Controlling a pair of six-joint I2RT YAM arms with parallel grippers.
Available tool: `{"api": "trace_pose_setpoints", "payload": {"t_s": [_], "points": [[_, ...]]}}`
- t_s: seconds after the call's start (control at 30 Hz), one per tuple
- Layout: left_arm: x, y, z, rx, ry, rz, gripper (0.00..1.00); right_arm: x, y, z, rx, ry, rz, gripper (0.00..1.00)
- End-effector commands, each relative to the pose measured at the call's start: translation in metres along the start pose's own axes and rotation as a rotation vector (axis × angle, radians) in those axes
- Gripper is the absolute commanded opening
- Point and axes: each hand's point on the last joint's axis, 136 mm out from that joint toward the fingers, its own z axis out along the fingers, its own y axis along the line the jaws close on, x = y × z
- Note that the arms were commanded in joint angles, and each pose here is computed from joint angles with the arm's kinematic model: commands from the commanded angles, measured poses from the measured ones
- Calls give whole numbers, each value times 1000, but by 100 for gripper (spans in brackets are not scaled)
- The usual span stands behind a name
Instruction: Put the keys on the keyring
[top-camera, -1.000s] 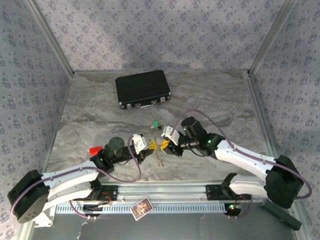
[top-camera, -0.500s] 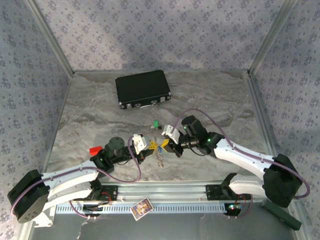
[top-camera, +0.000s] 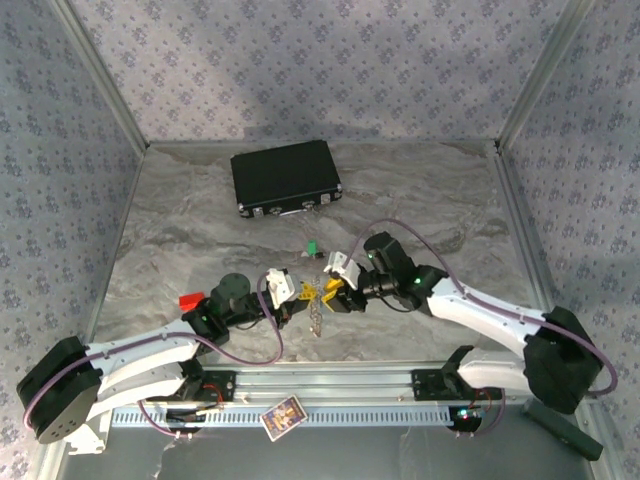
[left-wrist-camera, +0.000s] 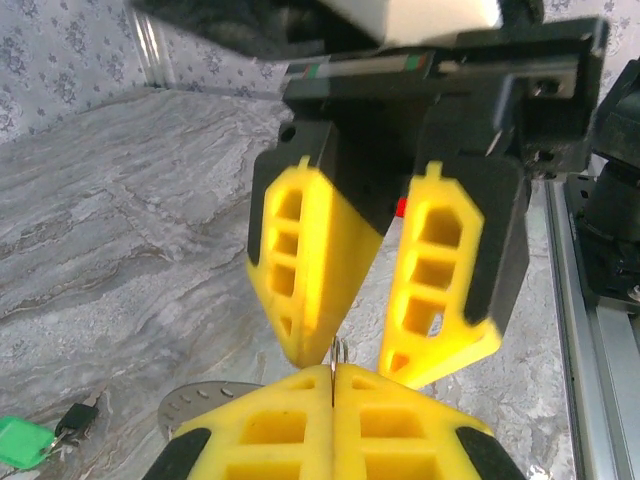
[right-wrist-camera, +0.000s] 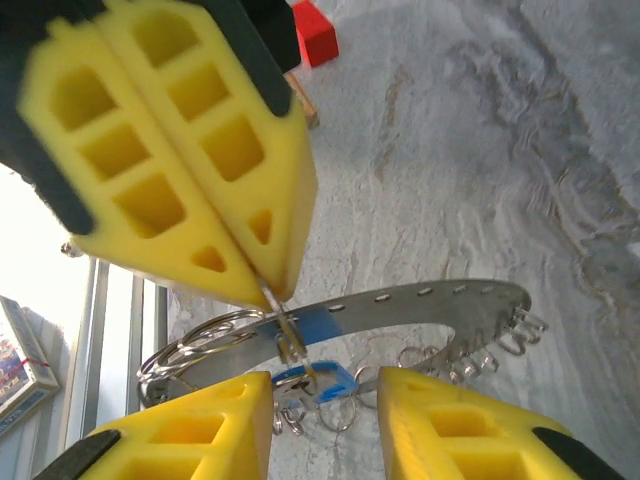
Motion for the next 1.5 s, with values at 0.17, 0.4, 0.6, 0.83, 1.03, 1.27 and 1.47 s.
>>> {"api": "trace_pose_setpoints", "payload": {"t_s": [0.17,0.4,0.6,0.83,1.03,1.27,1.47], "points": [[-33,-7,2,42,-110,22,0,-24,7,-5,9,-136,-135,30],[-33,-8,2,49,-113,22,0,-19,6,2,2,-116,-120,20],[-33,-5,2,29,-108,16,0,-22,7,2,1,-110,-132,0],[-7,7,2,-32,119,20,44,-25,6,-8,16,10,-203,0],[-1,0,2,31,227,89,32,-26,13,-15,-27,109,-255,0],[-5,-5,4,70,231,122,13,-34,17,-13,-48,157,-317,0],[-9,-7,6,83,194,121,0,-43,17,-12,-35,107,-309,13]]}}
